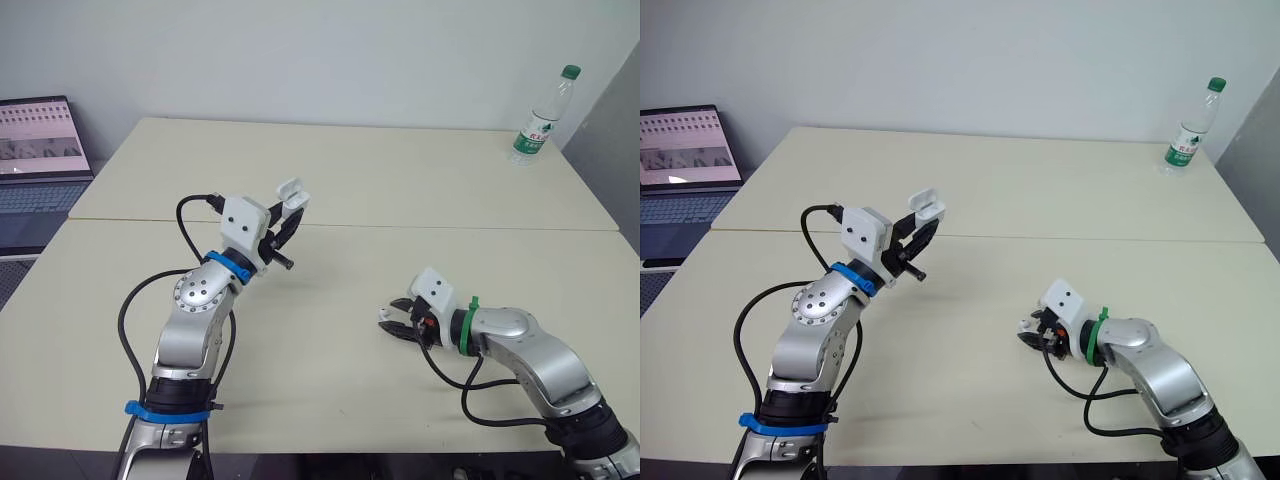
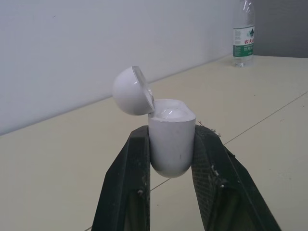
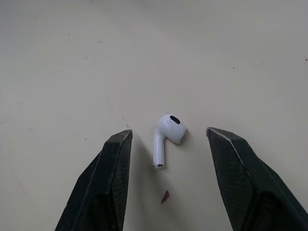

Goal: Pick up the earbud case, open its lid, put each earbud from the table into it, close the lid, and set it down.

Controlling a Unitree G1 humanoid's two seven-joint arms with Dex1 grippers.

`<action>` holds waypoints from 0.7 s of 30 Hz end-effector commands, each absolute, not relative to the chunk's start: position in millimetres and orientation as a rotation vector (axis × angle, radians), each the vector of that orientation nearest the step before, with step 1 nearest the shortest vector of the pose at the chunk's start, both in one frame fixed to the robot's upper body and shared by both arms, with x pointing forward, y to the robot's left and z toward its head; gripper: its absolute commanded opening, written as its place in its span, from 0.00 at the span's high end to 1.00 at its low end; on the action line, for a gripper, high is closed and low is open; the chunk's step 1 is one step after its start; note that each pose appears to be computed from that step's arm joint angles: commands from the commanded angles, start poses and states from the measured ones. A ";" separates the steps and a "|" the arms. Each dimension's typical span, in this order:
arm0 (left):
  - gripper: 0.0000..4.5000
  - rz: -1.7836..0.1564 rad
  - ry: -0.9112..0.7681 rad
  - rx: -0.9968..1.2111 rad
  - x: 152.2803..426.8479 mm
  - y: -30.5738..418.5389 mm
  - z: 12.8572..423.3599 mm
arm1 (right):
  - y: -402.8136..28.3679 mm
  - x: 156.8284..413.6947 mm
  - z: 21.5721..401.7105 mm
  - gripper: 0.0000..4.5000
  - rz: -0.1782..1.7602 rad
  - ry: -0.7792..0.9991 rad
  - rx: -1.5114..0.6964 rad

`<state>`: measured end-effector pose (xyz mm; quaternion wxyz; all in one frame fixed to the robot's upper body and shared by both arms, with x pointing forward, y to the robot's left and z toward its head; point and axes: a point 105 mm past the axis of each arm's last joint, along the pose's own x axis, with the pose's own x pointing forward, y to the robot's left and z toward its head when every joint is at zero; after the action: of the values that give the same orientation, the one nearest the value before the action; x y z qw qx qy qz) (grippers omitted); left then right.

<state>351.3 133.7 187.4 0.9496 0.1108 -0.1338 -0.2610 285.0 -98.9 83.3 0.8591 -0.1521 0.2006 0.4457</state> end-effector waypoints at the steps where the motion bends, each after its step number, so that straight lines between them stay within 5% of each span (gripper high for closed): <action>1: 0.82 -0.512 -0.336 0.255 346.8 135.8 205.3 | -91.7 285.4 89.0 0.45 0.932 0.390 -0.329; 7: 0.82 -0.511 -0.337 0.277 346.4 137.3 206.1 | -90.7 286.9 79.2 0.45 0.910 0.435 -0.311; 14: 0.82 -0.505 -0.336 0.285 346.9 140.0 206.8 | -96.6 287.0 70.4 0.90 0.883 0.466 -0.340; 21: 0.82 -0.507 -0.338 0.283 348.1 138.1 206.4 | -96.2 289.1 87.0 0.90 0.934 0.414 -0.328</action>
<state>351.8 141.5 190.6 0.9506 0.1286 -0.1343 -0.2485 288.7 -94.6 79.4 0.8628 -0.1580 0.2056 0.4340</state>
